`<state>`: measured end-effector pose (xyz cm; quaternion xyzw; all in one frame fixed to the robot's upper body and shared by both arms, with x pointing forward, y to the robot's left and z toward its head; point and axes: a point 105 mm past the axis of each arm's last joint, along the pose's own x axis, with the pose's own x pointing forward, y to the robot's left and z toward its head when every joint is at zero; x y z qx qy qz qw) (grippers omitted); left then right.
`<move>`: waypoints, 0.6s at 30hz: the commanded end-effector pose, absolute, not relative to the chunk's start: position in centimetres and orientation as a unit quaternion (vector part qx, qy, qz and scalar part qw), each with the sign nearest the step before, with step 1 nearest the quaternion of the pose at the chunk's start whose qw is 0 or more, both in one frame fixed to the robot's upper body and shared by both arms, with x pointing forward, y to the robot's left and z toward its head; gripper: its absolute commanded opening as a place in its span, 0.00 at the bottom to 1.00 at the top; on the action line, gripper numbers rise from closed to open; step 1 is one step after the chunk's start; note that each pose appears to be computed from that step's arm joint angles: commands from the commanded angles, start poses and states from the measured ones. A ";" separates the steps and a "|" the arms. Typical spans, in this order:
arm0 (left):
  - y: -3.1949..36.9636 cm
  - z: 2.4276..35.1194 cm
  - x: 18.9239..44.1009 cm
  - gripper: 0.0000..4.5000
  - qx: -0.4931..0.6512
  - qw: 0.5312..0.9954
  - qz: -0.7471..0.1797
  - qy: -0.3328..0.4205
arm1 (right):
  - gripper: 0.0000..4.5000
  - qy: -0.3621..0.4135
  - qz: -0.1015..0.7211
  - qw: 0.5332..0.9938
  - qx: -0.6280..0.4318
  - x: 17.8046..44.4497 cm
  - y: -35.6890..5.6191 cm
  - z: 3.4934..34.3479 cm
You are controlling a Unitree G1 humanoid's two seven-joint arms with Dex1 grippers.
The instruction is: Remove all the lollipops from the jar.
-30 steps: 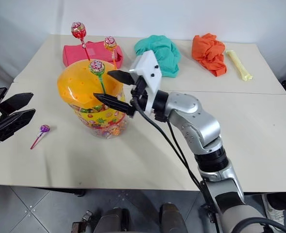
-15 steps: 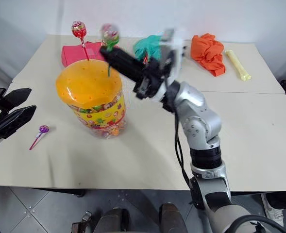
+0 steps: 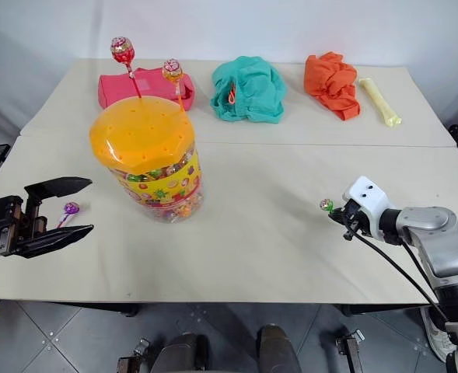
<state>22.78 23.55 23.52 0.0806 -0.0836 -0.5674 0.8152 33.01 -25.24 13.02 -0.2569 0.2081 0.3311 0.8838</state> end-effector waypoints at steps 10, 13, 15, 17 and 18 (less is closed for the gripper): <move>24.3 24.2 22.7 1.00 0.056 0.839 -0.524 -0.134 | 0.51 0.031 0.429 0.873 -0.229 33.0 -21.9 19.9; 26.6 25.0 23.6 1.00 0.017 0.875 -0.450 -0.180 | 0.51 -0.085 0.481 0.858 -0.161 33.3 -17.8 24.6; 27.8 25.1 23.9 1.00 0.002 0.889 -0.412 -0.200 | 0.51 -0.127 0.503 0.847 -0.115 33.6 -15.3 26.9; 28.5 24.9 24.0 1.00 -0.013 0.896 -0.395 -0.204 | 0.51 -0.138 0.514 0.841 -0.100 34.1 -12.9 28.1; 28.7 24.8 24.1 1.00 -0.019 0.899 -0.386 -0.207 | 0.51 -0.138 0.511 0.844 -0.084 34.9 -11.1 28.9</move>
